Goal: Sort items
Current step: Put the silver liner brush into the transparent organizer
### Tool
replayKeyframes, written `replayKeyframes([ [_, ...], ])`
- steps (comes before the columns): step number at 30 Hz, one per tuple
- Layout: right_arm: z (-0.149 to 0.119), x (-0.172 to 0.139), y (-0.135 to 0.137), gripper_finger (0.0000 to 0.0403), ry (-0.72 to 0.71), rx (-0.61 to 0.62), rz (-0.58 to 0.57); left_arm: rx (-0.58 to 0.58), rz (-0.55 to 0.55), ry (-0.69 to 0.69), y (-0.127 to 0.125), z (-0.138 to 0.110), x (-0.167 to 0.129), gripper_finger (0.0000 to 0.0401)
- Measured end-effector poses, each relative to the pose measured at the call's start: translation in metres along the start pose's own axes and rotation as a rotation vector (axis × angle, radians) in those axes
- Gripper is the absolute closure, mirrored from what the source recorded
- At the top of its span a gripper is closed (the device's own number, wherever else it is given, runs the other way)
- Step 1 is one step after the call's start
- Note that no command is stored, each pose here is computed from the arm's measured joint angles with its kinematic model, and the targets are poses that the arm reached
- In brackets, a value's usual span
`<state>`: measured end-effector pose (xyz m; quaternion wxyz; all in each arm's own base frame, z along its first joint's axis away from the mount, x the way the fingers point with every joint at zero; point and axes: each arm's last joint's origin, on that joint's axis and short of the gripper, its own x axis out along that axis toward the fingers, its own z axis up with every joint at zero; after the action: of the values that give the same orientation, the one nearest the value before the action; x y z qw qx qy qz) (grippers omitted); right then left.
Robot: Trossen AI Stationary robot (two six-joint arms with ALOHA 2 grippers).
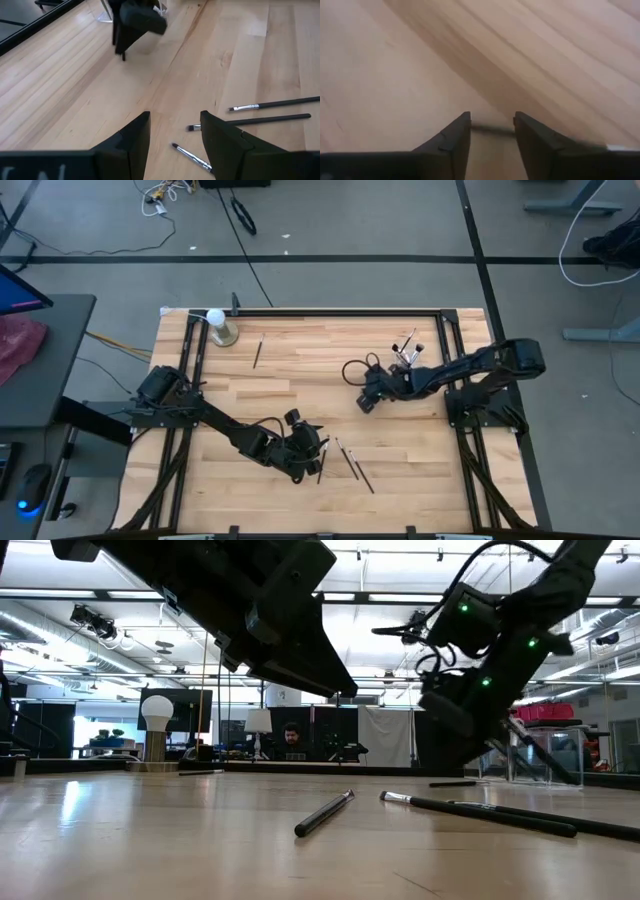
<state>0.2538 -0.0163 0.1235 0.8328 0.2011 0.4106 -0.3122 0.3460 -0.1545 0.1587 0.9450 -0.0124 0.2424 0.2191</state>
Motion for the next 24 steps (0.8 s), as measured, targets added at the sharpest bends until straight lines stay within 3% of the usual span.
replayKeyframes([
  [9,-0.003,-0.005,-0.008,0.0183,0.006,0.053,-0.107,0.0,0.0,0.0,0.0,0.0,0.0,0.0227],
  [17,-0.001,-0.001,-0.021,0.0198,0.04,0.105,-0.177,-0.001,-0.001,-0.002,0.0,0.0,0.0,0.0227],
  [24,0.008,0.001,-0.018,0.0202,0.002,0.091,-0.093,-0.001,-0.001,-0.002,0.0,0.0,0.0,0.0227],
])
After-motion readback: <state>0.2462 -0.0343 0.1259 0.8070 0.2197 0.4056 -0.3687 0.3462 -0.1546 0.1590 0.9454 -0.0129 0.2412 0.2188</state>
